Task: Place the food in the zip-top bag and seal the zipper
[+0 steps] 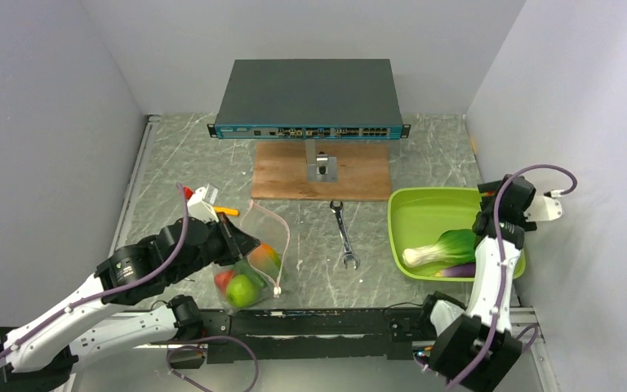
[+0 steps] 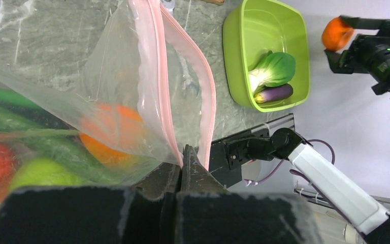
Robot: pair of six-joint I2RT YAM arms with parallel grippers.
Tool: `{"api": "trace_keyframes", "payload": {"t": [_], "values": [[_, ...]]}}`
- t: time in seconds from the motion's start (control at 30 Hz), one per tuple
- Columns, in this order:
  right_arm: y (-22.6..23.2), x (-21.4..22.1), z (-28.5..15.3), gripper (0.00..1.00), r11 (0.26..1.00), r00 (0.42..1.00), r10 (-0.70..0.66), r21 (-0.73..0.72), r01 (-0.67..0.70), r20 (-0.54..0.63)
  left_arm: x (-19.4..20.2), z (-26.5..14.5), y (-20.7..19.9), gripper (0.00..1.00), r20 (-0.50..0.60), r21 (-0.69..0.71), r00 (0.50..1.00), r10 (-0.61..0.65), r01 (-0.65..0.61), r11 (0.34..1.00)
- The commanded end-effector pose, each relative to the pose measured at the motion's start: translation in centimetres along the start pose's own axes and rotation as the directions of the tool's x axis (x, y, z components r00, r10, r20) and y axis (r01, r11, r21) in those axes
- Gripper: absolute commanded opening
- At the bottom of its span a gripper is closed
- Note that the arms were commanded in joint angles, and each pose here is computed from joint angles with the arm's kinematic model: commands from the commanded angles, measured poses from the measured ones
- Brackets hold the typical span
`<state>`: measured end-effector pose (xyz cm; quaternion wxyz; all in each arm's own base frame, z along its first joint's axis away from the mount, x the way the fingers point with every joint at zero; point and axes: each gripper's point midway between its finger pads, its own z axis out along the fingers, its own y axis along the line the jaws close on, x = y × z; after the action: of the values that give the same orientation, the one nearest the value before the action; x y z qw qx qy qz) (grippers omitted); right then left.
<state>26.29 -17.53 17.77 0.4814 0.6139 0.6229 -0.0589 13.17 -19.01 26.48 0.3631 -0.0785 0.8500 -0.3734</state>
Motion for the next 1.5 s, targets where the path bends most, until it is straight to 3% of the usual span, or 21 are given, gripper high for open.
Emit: {"api": "trace_keyframes", "payload": {"t": [0.0, 0.1, 0.2, 0.3, 0.37, 0.5, 0.57, 0.63, 0.9, 1.0, 1.13, 1.23, 1.33, 1.47], "values": [[7.9, 0.1, -5.1, 0.16, 0.937, 0.997, -0.056, -0.346, 0.035, -0.052, -1.2, -0.1, -2.0, 0.00, 0.033, 0.061, 0.999, -0.006, 0.004, 0.998], [12.4, -0.1, -9.3, 0.16, 0.871, 0.987, -0.143, -0.484, 0.089, -0.077, -1.2, 0.0, -2.2, 0.00, 0.032, 0.067, 0.999, -0.007, 0.005, 0.998], [17.6, -0.8, -15.6, 0.17, 0.714, 0.976, -0.208, -0.691, 0.111, -0.059, -1.1, 0.0, -2.2, 0.00, 0.030, 0.065, 1.000, -0.004, 0.002, 0.998], [21.1, -0.9, -23.7, 0.15, 0.437, 0.969, -0.246, -0.895, 0.091, -0.021, -1.2, 0.0, -2.2, 0.00, 0.034, 0.068, 0.999, -0.009, 0.006, 0.998], [22.3, -0.9, -29.6, 0.15, 0.208, 0.966, -0.260, -0.977, 0.048, -0.007, -1.1, -0.1, -2.1, 0.00, 0.036, 0.071, 0.999, -0.014, 0.012, 0.997], [22.1, 1.4, -40.2, 0.16, -0.238, 0.896, -0.443, -0.966, -0.105, 0.012, -1.1, -0.2, -2.0, 0.00, 0.038, 0.075, 0.999, -0.019, 0.016, 0.997], [20.8, 3.5, -44.0, 0.17, -0.372, 0.826, -0.562, -0.902, -0.219, 0.031, -1.2, -0.2, -2.1, 0.00, 0.039, 0.075, 0.999, -0.017, 0.014, 0.997], [19.2, 5.7, -46.1, 0.20, -0.447, 0.755, -0.651, -0.843, -0.299, 0.077, -1.2, -0.2, -2.2, 0.00, 0.039, 0.076, 0.999, -0.018, 0.015, 0.997], [13.3, 14.2, -51.4, 0.24, -0.532, 0.535, -0.787, -0.777, -0.336, 0.308, -1.5, -0.4, -2.3, 0.00, 0.046, 0.080, 0.999, -0.025, 0.021, 0.997], [11.7, 19.8, -50.6, 0.23, -0.535, 0.392, -0.809, -0.825, -0.180, 0.439, -1.6, -0.4, -2.3, 0.00, 0.046, 0.073, 0.999, -0.020, 0.017, 0.997], [10.8, 26.6, -46.1, 0.24, -0.519, 0.140, -0.841, -0.852, 0.066, 0.523, -1.6, -0.4, -2.3, 0.00, 0.047, 0.069, 0.999, -0.021, 0.018, 0.997], [9.9, 29.4, -44.6, 0.25, -0.533, 0.020, -0.841, -0.834, 0.143, 0.541, -1.6, -0.5, -2.1, 0.00, 0.050, 0.064, 0.998, -0.024, 0.020, 0.998], [9.3, 31.3, -44.2, 0.25, -0.563, -0.037, -0.824, -0.809, 0.167, 0.565, -1.7, -0.6, -2.0, 0.00, 0.054, 0.063, 0.998, -0.023, 0.020, 0.998], [10.4, 32.6, -43.2, 0.28, -0.553, -0.028, -0.824, -0.794, 0.254, 0.565, -1.7, -0.8, -1.8, 0.00, 0.054, 0.060, 0.998, -0.025, 0.021, 0.998]]}}
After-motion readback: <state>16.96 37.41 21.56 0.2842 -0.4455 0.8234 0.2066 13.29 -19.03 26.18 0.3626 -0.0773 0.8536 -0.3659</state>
